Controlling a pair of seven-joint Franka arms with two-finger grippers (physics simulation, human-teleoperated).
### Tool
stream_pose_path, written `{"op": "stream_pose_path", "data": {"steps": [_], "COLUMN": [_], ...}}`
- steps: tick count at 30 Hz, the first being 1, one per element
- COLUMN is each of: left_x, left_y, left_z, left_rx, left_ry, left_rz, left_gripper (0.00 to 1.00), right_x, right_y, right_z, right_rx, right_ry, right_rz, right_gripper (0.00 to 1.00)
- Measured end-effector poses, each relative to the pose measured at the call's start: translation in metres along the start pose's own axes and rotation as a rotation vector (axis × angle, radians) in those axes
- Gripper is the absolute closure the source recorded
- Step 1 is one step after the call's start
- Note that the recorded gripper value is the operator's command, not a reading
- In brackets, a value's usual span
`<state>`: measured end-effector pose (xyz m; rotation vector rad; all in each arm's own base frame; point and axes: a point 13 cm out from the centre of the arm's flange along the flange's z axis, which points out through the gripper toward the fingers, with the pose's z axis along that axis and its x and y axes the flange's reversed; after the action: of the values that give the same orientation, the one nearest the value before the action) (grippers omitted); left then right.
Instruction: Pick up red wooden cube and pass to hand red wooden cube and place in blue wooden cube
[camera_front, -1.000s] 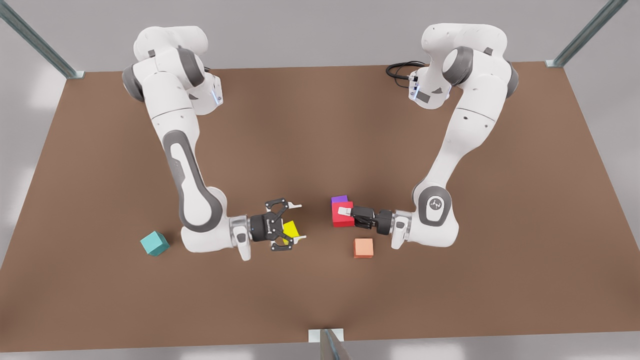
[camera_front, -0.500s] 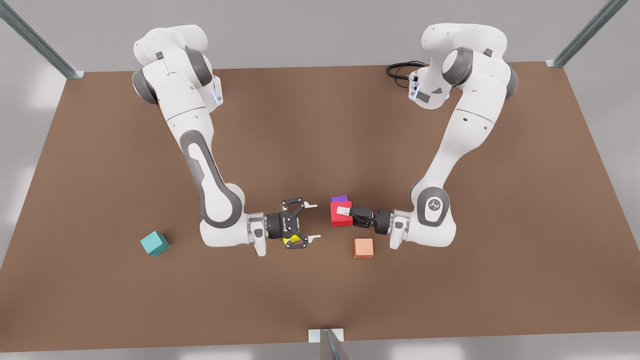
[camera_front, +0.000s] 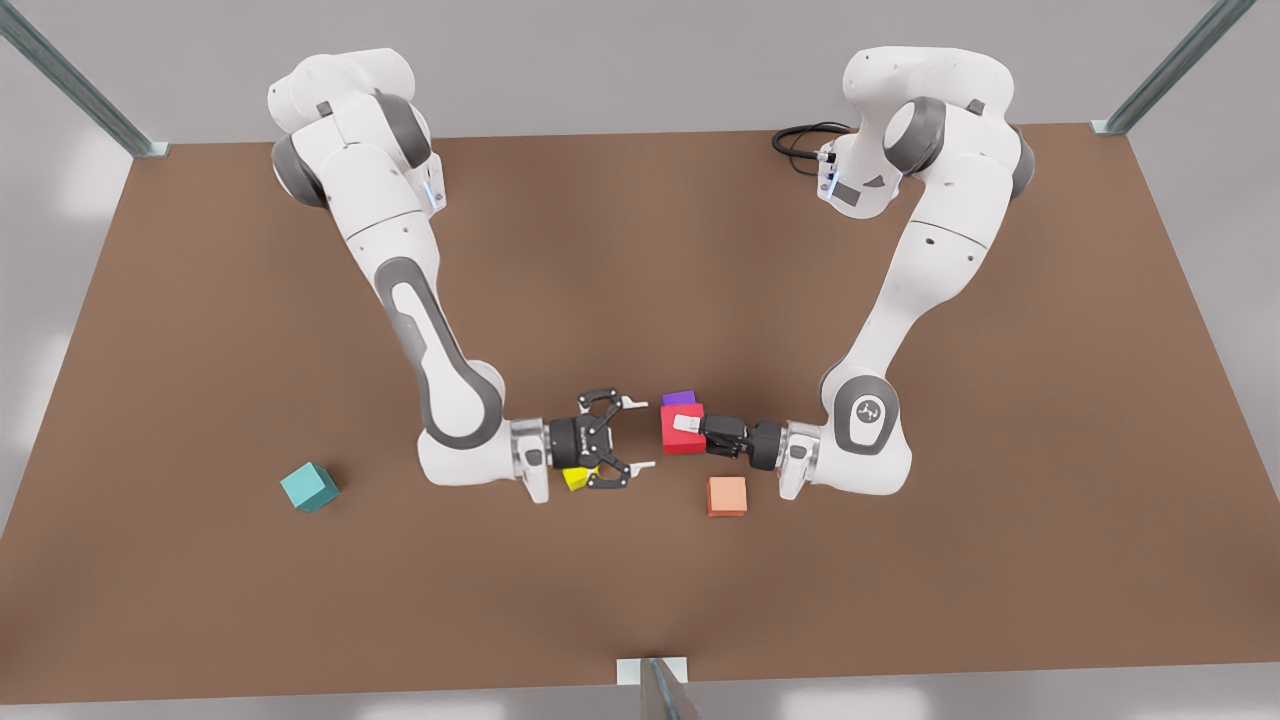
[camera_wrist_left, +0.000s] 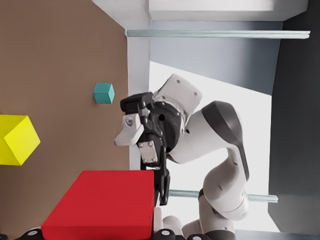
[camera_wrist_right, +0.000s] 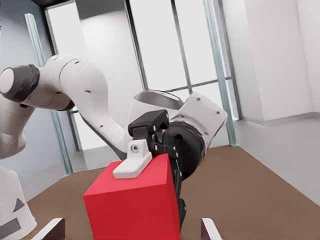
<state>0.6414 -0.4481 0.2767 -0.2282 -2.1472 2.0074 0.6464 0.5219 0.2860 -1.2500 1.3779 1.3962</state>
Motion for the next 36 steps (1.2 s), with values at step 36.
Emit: {"op": "stream_pose_path", "data": {"steps": [36], "left_x": [-0.004], "left_y": [-0.003], "left_z": [0.005], "left_rx": [0.006], "left_ry": [-0.004], "left_rz": [0.007], "left_gripper": [0.36], "right_x": [-0.004], "right_y": [0.005], "right_z": [0.038], "right_rx": [0.025], "right_ry": [-0.005], "right_rz": [0.028], "right_gripper": [0.0]}}
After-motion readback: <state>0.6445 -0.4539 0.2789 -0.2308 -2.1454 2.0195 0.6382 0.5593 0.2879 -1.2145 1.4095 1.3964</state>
